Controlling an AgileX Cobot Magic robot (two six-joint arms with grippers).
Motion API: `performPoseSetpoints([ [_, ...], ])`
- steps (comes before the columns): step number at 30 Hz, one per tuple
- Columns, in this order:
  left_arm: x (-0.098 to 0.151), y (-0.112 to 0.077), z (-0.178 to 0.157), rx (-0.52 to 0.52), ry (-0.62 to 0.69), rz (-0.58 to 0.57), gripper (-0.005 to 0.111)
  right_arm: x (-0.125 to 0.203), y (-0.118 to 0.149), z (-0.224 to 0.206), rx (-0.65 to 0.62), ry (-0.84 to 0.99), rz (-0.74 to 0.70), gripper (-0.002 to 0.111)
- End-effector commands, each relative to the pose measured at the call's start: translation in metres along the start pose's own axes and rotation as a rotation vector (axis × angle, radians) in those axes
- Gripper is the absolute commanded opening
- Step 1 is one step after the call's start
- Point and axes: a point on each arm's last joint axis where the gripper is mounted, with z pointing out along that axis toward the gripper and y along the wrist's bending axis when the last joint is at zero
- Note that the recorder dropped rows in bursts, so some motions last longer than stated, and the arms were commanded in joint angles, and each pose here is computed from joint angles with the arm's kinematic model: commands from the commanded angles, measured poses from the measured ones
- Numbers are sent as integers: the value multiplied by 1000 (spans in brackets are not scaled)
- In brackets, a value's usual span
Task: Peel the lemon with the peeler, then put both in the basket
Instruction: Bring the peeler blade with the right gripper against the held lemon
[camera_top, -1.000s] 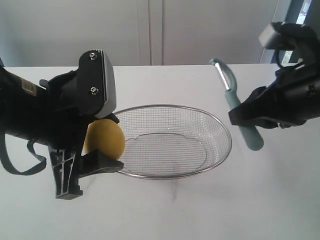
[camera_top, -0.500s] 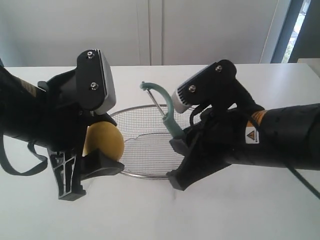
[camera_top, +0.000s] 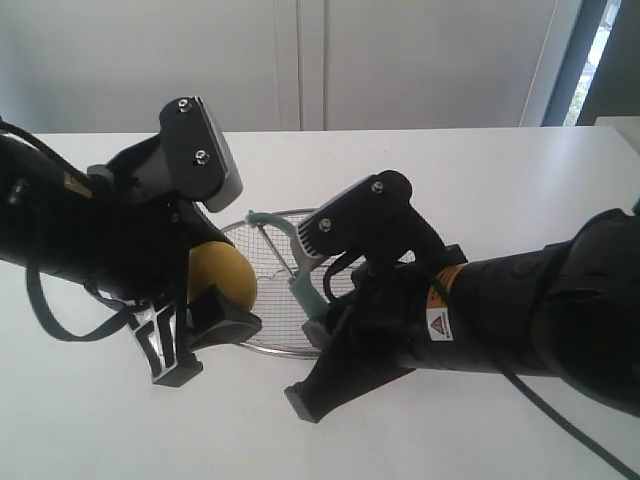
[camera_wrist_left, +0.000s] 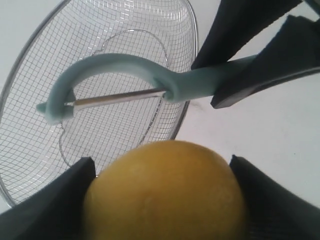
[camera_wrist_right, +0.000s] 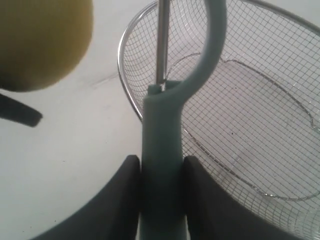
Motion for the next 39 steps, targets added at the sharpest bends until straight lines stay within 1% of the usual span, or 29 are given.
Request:
performPoseSetpoints([
  [1,-2,1,9,10,3,-27,0,-1,2,0,-9,-17,6,0],
  [7,-3,3,12,-5,-14,-39,0,-1,2,1,-9,-15,9,0],
  [14,-3,3,12,-3,-16,-43,0,4,3,16,-14,10,26,0],
  [20,-3,3,12,-2,-14,-46,0,0,4,15,-19,-22,46,0],
  [39,-5,7,13,-37,-38,-42,0,2,4,15,-21,-9,68,0],
])
